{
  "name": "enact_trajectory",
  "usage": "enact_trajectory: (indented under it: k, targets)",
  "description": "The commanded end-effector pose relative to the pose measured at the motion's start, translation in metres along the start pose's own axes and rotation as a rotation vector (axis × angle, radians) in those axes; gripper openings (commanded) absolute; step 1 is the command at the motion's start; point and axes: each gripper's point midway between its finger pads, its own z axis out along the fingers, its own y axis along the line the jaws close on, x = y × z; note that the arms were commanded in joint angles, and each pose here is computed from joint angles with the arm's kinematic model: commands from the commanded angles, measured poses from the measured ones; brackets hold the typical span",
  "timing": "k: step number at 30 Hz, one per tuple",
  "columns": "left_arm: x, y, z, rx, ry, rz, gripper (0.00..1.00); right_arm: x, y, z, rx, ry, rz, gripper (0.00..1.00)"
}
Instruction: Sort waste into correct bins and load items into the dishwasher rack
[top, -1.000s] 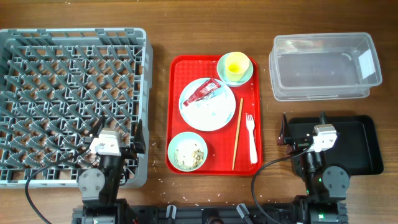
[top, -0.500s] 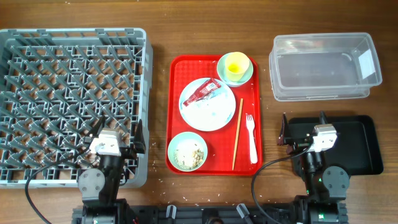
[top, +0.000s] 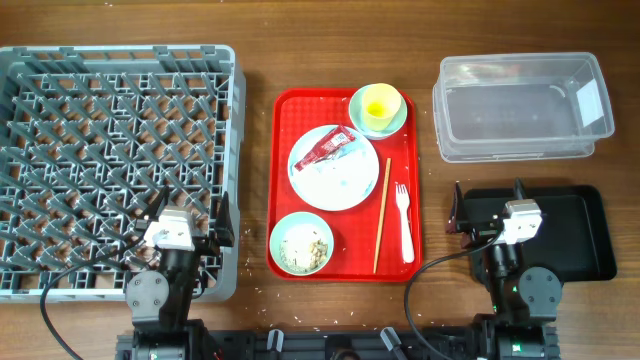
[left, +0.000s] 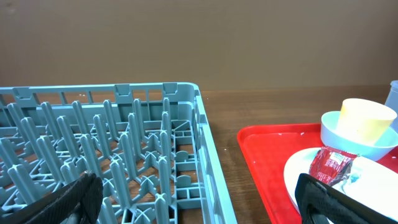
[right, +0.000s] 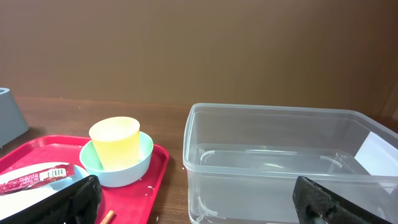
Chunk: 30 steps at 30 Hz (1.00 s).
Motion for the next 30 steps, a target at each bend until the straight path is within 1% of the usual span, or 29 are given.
enact_trajectory:
  k: [1, 27, 28, 29, 30]
  targets:
    - [0.003, -0.002, 0.000, 0.008, 0.003, 0.016, 1.00, -0.002, -0.004, 0.000, 0.021, -0.009, -0.021, 1.00]
    - [0.002, -0.002, 0.000, 0.008, 0.001, 0.016, 1.00, -0.005, -0.002, 0.000, 0.008, -0.022, -0.007, 1.00]
    - [0.002, -0.002, 0.000, 0.008, 0.001, 0.016, 1.00, -0.009, 0.016, -0.001, -0.096, -0.035, 0.083, 0.99]
    - [0.002, -0.002, 0.000, 0.008, 0.001, 0.016, 1.00, -0.011, 0.040, -0.005, -0.243, -0.021, 0.228, 1.00]
    - [0.002, -0.002, 0.000, 0.008, 0.001, 0.016, 1.00, -0.011, 0.072, -0.017, -0.439, 0.052, 0.459, 1.00]
